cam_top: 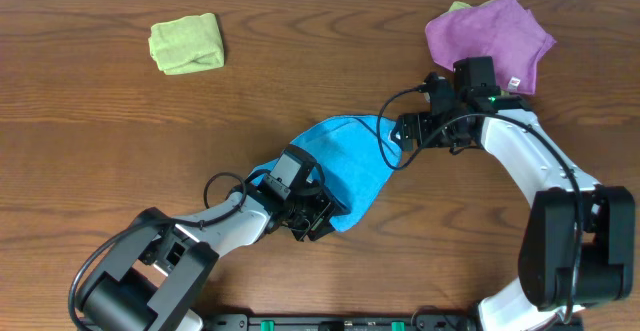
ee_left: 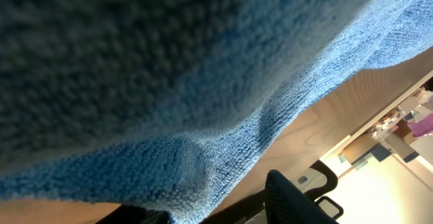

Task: Fold the cloth
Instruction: 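Grasp the blue cloth's near corner with the left gripper, then stretch the blue cloth between both grippers and lay it flat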

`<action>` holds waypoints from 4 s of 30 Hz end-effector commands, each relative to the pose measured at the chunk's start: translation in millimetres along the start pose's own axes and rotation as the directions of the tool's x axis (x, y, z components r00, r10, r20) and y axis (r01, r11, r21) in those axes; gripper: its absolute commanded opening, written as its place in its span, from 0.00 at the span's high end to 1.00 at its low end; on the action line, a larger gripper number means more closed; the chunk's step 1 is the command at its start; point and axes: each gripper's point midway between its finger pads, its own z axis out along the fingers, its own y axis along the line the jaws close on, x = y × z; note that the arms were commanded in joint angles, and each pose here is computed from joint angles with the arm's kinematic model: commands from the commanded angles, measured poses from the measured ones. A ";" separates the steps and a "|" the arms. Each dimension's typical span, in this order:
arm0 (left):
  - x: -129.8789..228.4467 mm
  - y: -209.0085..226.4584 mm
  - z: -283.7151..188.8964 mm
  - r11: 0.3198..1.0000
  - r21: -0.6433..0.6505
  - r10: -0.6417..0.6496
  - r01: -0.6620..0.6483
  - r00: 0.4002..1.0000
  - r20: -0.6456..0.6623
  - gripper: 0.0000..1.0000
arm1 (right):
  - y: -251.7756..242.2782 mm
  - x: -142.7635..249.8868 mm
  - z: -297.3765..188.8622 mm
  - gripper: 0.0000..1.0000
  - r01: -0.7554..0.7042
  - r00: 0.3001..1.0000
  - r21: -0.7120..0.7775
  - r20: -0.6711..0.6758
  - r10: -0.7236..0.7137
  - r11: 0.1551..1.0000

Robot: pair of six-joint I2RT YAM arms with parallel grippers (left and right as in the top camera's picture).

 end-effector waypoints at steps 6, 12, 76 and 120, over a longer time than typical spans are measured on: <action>-4.3 7.1 2.4 0.996 -0.021 0.091 -0.090 0.996 0.020 0.94 | 0.6 1.4 0.3 0.01 -0.018 1.000 -0.007 -0.005 0.018 1.000; 11.3 1.2 -2.5 0.985 0.031 0.170 -0.168 0.981 -0.090 0.94 | -0.4 -4.7 2.7 0.01 -0.005 1.000 -0.007 0.028 0.005 1.000; -112.0 -219.0 -211.3 0.718 0.574 0.247 -0.393 0.916 0.318 0.94 | 80.4 -81.5 -137.6 0.99 0.135 0.852 -0.109 0.519 -0.059 0.985; -178.9 -103.0 -205.3 0.863 0.095 0.487 -0.495 0.868 0.097 0.94 | 30.6 -33.1 -79.2 0.99 0.026 0.995 0.086 0.090 -0.033 0.996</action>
